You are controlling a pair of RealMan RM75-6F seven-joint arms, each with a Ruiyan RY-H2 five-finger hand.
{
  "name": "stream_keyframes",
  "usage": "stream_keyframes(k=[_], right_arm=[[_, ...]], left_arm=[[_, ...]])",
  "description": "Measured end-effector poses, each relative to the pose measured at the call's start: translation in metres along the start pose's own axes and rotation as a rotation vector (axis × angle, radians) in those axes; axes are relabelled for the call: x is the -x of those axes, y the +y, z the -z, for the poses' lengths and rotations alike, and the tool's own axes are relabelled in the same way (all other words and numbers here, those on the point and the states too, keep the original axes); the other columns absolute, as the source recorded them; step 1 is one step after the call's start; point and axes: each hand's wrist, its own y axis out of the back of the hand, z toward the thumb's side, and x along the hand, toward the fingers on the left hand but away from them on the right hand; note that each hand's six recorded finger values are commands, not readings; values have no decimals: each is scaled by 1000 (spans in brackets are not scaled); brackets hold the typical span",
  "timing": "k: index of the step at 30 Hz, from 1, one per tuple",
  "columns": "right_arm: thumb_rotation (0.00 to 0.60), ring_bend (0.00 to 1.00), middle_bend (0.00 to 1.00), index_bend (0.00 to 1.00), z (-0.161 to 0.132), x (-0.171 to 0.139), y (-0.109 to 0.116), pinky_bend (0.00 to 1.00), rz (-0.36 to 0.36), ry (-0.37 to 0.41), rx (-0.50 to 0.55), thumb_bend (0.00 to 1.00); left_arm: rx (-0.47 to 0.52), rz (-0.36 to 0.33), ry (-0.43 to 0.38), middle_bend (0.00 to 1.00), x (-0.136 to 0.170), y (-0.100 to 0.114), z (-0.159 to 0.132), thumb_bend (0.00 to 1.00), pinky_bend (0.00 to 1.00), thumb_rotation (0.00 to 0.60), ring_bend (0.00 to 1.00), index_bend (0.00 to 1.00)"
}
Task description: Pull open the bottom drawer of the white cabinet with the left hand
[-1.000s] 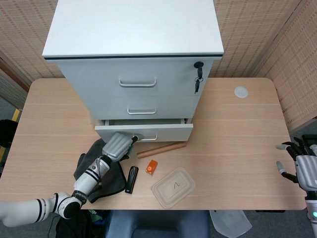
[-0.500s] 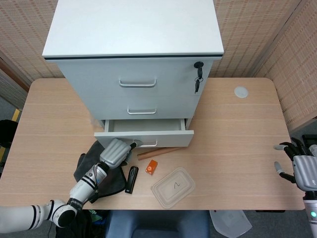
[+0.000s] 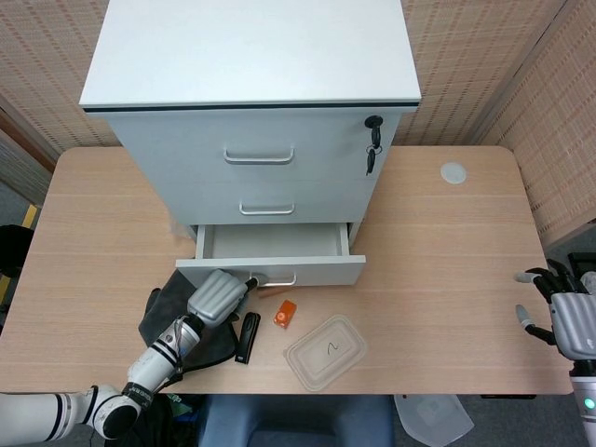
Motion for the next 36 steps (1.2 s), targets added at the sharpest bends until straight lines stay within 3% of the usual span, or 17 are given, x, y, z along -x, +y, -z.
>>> stream_keyframes(k=[36], right_arm=[[600, 195, 270, 314, 4, -6, -1, 238, 3, -12, 8, 330]], left_arm=[[-33, 28, -76, 1000, 41, -4, -33, 744, 1000, 600, 999, 246]])
